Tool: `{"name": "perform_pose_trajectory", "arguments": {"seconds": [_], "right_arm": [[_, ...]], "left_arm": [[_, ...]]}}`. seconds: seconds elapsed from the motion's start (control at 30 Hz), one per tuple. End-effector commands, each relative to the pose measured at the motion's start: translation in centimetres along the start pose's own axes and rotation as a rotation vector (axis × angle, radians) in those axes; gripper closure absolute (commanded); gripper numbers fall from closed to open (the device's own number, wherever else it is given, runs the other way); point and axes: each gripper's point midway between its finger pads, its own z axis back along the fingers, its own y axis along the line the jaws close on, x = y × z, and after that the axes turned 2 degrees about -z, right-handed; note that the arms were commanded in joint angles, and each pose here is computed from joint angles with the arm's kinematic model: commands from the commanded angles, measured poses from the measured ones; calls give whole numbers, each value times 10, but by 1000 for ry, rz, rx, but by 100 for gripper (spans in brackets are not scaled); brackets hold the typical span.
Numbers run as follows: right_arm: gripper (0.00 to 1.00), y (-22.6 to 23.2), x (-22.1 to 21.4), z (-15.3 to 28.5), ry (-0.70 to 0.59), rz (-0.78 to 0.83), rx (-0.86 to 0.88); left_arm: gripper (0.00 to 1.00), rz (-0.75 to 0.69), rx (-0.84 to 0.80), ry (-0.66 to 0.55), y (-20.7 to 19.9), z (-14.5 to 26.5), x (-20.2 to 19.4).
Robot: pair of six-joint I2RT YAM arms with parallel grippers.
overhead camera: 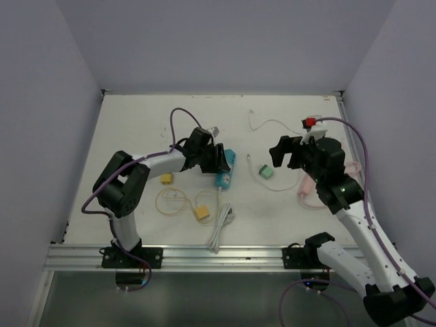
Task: Pull the plug off the socket
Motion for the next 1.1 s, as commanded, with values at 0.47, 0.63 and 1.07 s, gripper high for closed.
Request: {"name": "perform_pose_trajectory", "arguments": {"seconds": [0.47,0.63,1.07], "right_arm": [[1,-55,25,114,-177,-24,-314],[1,-68,43,146,-238,-18,-401],[1,-72,89,222,-409,45,-448]], "left_arm": [[10,-52,231,-302,6,95,57],[1,-72,374,-512,12,181,85],[0,-117,511,-1041,2,436,89]]}}
